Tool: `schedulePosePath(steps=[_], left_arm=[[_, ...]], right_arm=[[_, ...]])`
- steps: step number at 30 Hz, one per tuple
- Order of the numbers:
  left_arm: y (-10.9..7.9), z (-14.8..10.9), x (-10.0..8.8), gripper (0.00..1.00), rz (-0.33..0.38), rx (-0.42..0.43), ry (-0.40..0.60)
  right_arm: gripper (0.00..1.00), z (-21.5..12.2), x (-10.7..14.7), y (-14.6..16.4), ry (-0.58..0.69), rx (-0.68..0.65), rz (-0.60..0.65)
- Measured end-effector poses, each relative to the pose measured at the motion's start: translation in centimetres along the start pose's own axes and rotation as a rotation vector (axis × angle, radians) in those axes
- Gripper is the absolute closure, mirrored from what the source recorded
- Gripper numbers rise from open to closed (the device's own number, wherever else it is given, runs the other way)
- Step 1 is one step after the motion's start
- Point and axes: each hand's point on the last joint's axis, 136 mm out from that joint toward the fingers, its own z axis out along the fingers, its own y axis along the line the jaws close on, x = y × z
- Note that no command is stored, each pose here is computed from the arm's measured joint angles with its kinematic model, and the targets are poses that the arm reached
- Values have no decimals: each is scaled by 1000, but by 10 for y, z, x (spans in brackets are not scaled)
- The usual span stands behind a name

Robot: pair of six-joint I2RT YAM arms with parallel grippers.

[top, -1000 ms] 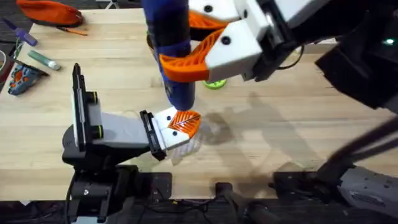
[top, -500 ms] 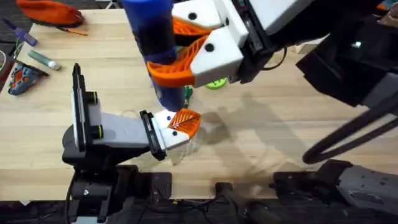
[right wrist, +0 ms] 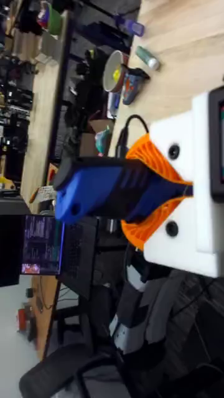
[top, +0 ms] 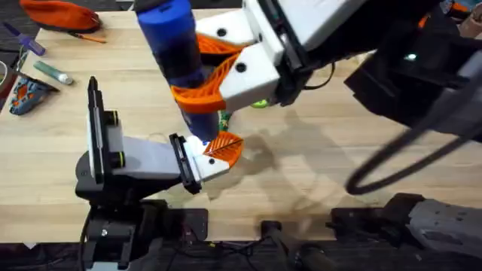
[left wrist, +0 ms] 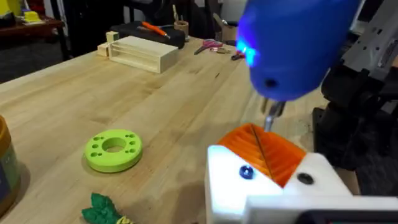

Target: Pick up the gripper from the table and insert it into the empty holder that is missing its gripper. Then pick up a screw, insert it into the mounting hole, and use the screwdriver to tighten it. Finally, clean up the table by picking up the vegetable and placing it into the bucket.

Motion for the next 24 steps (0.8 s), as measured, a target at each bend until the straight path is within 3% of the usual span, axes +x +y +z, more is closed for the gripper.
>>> schedulePosePath(steps=[3,24], left_arm=[[0,0,0,992,0,0,0],[0,0,0,992,0,0,0]], right_arm=[[935,3,10,-5,8,-1,18],[935,11,2,5,-17,-35,-28]])
